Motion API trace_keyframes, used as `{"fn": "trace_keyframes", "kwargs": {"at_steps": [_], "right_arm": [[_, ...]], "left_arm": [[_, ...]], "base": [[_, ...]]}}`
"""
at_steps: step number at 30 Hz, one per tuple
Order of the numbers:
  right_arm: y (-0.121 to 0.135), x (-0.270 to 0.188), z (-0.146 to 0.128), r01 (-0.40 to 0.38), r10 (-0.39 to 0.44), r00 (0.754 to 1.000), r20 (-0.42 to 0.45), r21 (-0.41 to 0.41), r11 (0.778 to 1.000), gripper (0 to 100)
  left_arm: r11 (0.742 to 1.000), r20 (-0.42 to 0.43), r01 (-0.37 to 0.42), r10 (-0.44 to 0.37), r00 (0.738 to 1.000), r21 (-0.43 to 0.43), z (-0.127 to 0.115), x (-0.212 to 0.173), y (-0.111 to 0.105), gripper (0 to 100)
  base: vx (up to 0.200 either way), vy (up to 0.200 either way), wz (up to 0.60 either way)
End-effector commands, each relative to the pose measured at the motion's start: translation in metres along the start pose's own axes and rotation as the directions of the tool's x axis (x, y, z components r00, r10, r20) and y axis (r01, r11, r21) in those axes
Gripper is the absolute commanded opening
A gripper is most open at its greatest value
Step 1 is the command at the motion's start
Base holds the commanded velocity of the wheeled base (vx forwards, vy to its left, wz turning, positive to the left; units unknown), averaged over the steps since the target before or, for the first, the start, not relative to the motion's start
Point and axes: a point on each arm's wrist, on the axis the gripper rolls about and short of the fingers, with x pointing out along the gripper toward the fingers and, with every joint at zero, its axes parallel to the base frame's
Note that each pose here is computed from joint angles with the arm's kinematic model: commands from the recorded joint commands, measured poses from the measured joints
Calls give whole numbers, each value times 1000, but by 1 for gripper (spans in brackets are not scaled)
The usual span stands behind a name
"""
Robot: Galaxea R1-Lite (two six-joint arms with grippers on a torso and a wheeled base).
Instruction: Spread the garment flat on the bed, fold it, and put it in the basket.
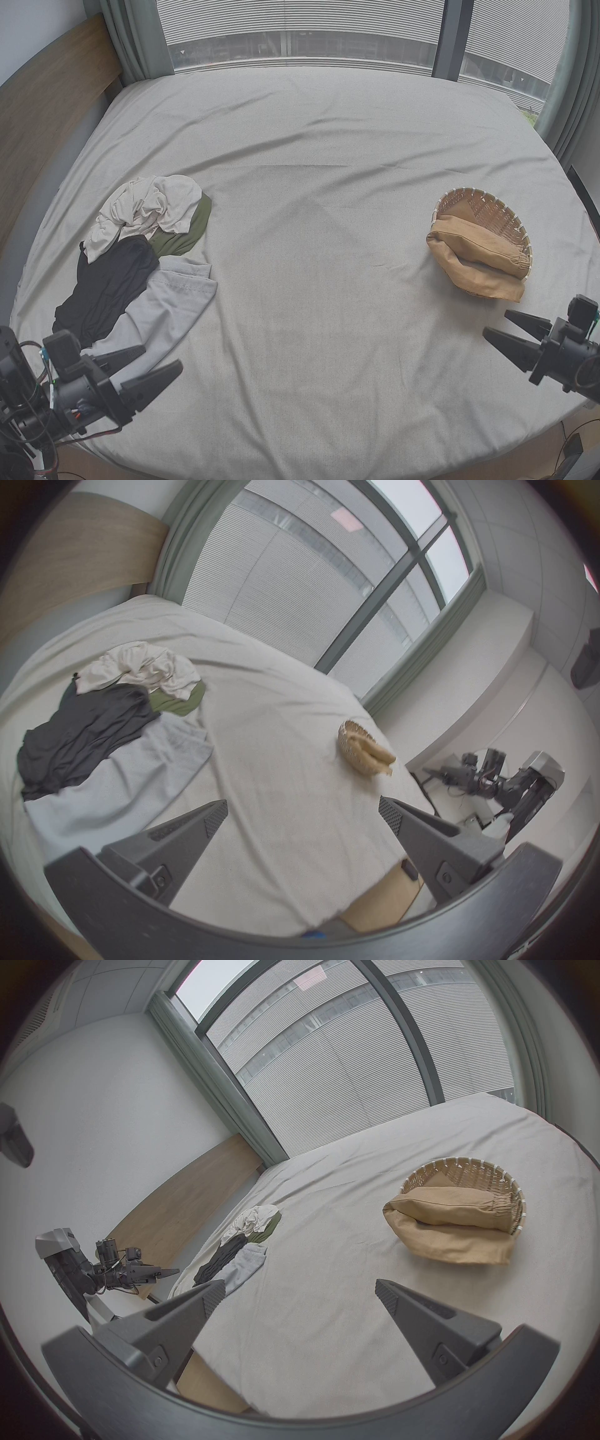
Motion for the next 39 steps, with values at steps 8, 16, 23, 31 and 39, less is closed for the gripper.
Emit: {"fn": "trace_keyframes", "kwargs": {"at_steps": [8, 16, 23, 31, 39], "right_arm": [[23, -130, -63, 151, -143, 975, 172, -36, 988, 100], [20, -135, -74, 339, -332, 929, 164, -17, 940, 100], [18, -132, -89, 482, -458, 865, 207, -85, 872, 100], [15, -134, -92, 578, -525, 804, 280, -159, 800, 100], [15, -133, -94, 557, -488, 825, 285, -268, 786, 100]], "left_arm": [[981, 171, -169, 151, 974, 96, -44, -105, -12, 100], [963, 264, -257, 227, 938, 84, -78, -126, -14, 100], [932, 353, -347, 291, 889, 105, -82, -129, -16, 100], [810, 421, -570, 473, 774, 139, -85, -131, -10, 100], [784, 453, -607, 498, 739, 128, -83, -131, -10, 100]], "base": [[0, 0, 0], [0, 0, 0], [0, 0, 0], [0, 0, 0], [0, 0, 0]]}}
